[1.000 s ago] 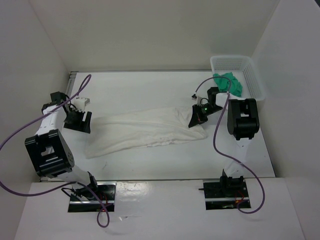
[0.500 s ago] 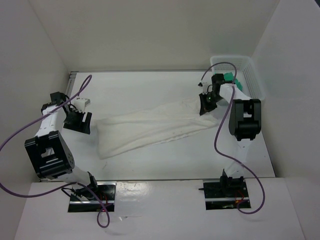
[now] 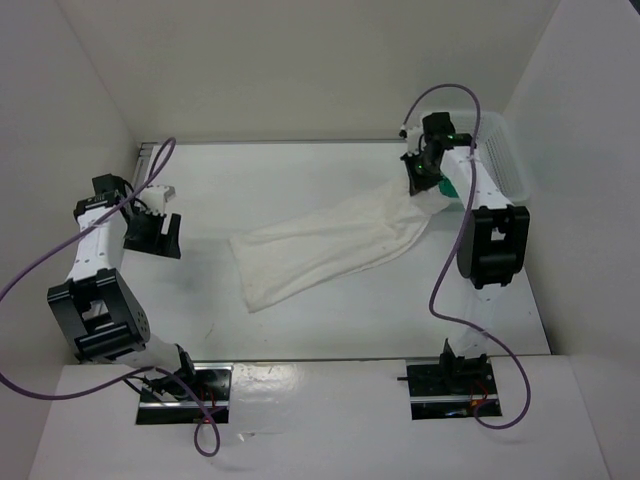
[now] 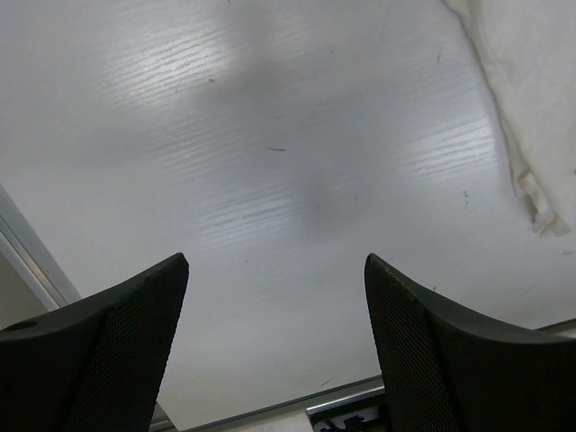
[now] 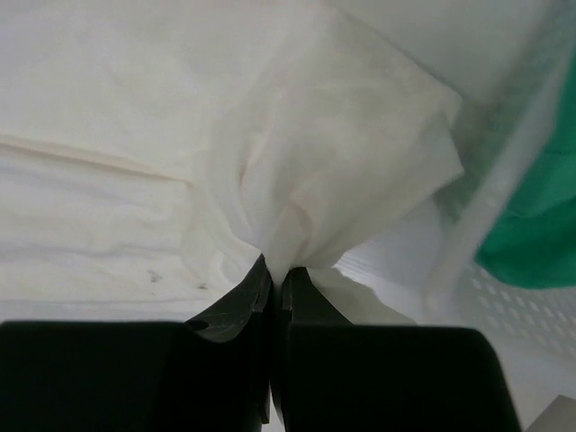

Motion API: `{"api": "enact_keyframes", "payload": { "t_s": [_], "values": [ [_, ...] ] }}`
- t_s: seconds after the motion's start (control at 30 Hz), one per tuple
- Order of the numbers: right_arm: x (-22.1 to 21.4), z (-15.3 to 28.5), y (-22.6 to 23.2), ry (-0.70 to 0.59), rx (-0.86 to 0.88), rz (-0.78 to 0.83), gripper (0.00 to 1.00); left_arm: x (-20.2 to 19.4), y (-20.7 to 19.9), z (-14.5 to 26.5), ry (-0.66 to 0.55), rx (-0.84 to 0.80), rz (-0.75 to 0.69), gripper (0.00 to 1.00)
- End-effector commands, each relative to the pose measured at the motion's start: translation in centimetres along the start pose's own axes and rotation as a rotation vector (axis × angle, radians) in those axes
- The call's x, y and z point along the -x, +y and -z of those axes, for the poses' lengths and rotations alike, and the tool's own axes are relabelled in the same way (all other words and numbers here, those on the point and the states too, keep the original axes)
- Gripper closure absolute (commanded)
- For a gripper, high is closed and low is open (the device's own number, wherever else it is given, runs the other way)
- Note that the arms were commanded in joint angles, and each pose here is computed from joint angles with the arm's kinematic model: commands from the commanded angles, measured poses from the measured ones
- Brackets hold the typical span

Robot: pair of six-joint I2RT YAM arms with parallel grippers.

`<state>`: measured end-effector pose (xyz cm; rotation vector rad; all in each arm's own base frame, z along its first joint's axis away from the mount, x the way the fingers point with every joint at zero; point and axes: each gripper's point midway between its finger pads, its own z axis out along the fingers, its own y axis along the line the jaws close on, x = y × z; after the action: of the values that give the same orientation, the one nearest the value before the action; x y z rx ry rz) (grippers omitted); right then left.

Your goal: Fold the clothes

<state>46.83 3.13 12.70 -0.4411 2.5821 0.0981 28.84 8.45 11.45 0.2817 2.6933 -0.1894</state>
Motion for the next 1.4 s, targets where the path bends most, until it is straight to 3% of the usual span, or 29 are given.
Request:
{"api": "enact_keyframes", "payload": {
  "t_s": [0.0,0.23,0.47,0.83,1.13,1.37],
  "values": [
    [2.8,4.1,4.5,-0.067,0.011,0.069,1.00,2.2,-1.6,2.5,-0.091,-0.043,0.022,0.14],
    [4.2,4.8,14.1,-0.078,0.087,0.211,1.00,2.6,-3.7,4.2,-0.134,-0.100,0.063,0.11],
    [4.0,6.6,20.9,-0.091,0.166,0.324,1.00,2.7,-6.0,5.3,-0.181,-0.130,0.061,0.08],
    [3.4,8.4,28.1,-0.077,0.321,0.453,1.00,3.6,-7.3,5.2,-0.239,-0.171,0.088,0.06],
    [1.2,5.5,32.8,0.001,0.402,0.521,1.00,5.2,-7.0,5.7,-0.307,-0.177,0.105,0.05],
    [1.1,4.8,36.4,-0.013,0.436,0.558,1.00,5.4,-7.0,6.2,-0.356,-0.149,0.106,0.03]
  ]
}}
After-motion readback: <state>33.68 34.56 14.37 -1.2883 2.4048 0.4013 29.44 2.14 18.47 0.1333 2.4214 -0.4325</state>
